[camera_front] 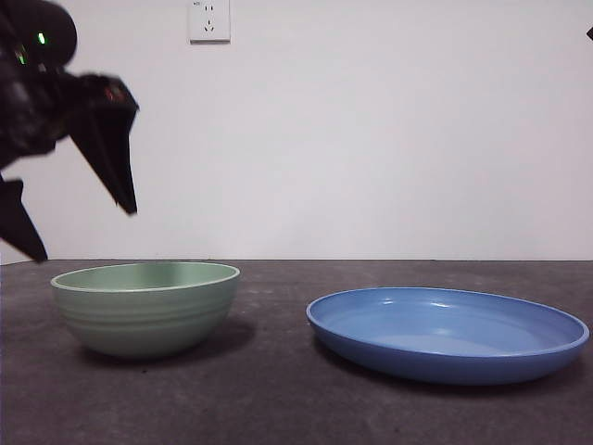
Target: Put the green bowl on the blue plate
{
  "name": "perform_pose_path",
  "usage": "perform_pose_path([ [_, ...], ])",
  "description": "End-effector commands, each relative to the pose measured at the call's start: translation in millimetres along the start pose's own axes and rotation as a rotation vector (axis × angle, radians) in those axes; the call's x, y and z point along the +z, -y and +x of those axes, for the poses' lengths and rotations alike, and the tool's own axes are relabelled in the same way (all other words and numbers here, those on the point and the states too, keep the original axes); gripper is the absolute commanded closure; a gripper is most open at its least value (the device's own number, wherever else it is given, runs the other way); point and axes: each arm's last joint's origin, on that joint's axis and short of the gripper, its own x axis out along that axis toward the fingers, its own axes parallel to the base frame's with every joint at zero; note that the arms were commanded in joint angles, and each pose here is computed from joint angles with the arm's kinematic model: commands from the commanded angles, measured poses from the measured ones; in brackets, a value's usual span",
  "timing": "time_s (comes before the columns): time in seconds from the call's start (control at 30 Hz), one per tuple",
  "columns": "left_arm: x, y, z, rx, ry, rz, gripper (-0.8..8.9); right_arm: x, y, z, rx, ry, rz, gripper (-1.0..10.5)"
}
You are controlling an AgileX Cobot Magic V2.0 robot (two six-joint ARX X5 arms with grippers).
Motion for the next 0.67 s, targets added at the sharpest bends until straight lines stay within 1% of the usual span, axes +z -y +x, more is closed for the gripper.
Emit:
perform_pose_path([
  [0.03,8.9,-3.9,9.4,0.028,-0.004,0.016,1.67,4.7,-2.4,-1.9,0.004,0.017,-0.022,3.2],
  [0.17,12.8,-9.7,22.5,0.034,-0.023,0.006,1.69,4.7,-2.4,-1.9,0.004,0.017,-0.023,3.2],
  [0.2,13.2,-10.9,25.3,0.035,-0.030,0.003,1.85,4.7,-2.4,-1.9,0.004,0.018,-0.025,3.3],
  [0.33,14.3,-15.2,35.0,0.035,-0.056,-0.008,3.40,4.7,-2.4,-1.9,0.004,0.018,-0.026,3.3],
  [0.4,14.4,-16.4,38.0,0.035,-0.066,-0.011,3.58,4.7,-2.4,-1.9,0.004,0.018,-0.026,3.3],
  [0.43,14.3,-16.5,38.1,0.035,-0.068,-0.012,3.87,4.7,-2.4,-1.9,0.004,0.018,-0.026,3.3],
  [0.5,13.7,-16.5,38.1,0.035,-0.073,-0.013,5.22,4.7,-2.4,-1.9,0.004,0.018,-0.026,3.3],
  [0.53,13.7,-16.5,38.1,0.035,-0.073,-0.012,5.68,4.7,-2.4,-1.9,0.004,0.018,-0.026,3.3],
  [0.67,13.0,-15.1,38.7,0.033,-0.082,-0.011,6.78,4.7,-2.4,-1.9,0.004,0.018,-0.029,3.3],
])
